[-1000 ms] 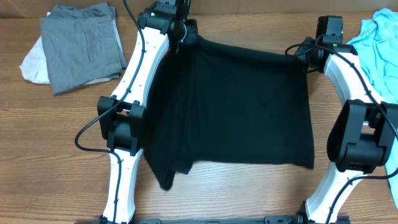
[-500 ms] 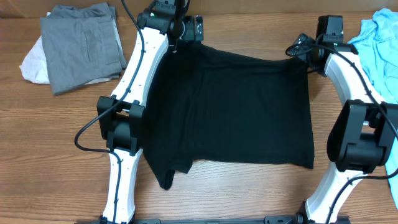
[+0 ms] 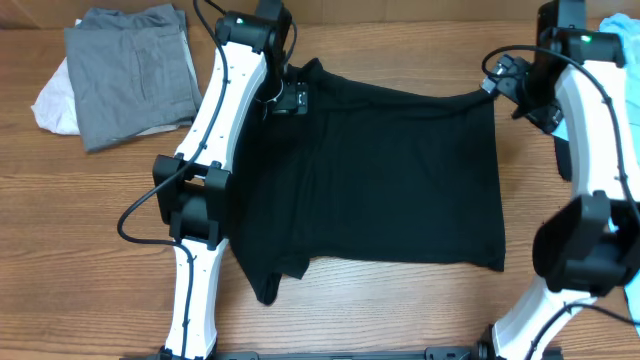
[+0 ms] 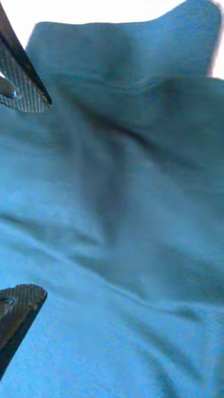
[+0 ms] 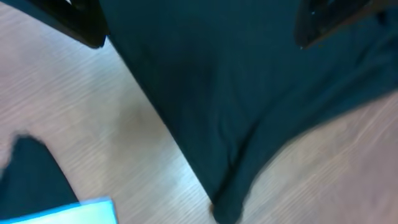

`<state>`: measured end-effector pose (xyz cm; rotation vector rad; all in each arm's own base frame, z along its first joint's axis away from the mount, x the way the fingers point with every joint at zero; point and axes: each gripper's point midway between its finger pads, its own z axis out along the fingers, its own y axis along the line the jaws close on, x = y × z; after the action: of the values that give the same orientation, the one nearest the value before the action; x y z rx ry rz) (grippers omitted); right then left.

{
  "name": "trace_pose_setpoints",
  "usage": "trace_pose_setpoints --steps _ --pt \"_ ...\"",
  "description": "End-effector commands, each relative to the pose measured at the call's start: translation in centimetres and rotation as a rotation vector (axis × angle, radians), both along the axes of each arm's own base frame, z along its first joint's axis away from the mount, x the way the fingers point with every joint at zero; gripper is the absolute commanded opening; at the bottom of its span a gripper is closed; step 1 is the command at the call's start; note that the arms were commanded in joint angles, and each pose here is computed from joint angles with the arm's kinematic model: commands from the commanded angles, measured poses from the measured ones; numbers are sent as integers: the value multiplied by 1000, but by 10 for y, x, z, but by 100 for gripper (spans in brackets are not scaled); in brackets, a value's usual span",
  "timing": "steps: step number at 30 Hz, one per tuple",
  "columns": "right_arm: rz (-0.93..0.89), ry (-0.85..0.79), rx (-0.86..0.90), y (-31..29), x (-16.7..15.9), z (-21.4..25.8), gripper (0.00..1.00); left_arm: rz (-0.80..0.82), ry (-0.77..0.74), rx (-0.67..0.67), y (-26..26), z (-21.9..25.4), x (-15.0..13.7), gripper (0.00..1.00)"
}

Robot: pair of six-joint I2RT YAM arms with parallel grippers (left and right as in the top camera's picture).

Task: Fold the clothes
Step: 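Release the top corners and move both grippers to the polo's lower edge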

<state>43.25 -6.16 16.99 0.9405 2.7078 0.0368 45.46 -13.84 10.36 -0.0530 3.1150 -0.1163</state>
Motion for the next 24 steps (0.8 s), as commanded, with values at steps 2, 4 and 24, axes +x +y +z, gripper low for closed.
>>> trace_pose_setpoints --steps 2,4,24 --pt "-23 -26 23 7 -27 42 100 11 51 8 5 11 -16 89" --pt "-24 -4 42 11 -39 47 100 23 82 19 8 12 -24 91" --pt "21 31 107 43 -135 76 100 -75 10 -11 4 111 -130 100"
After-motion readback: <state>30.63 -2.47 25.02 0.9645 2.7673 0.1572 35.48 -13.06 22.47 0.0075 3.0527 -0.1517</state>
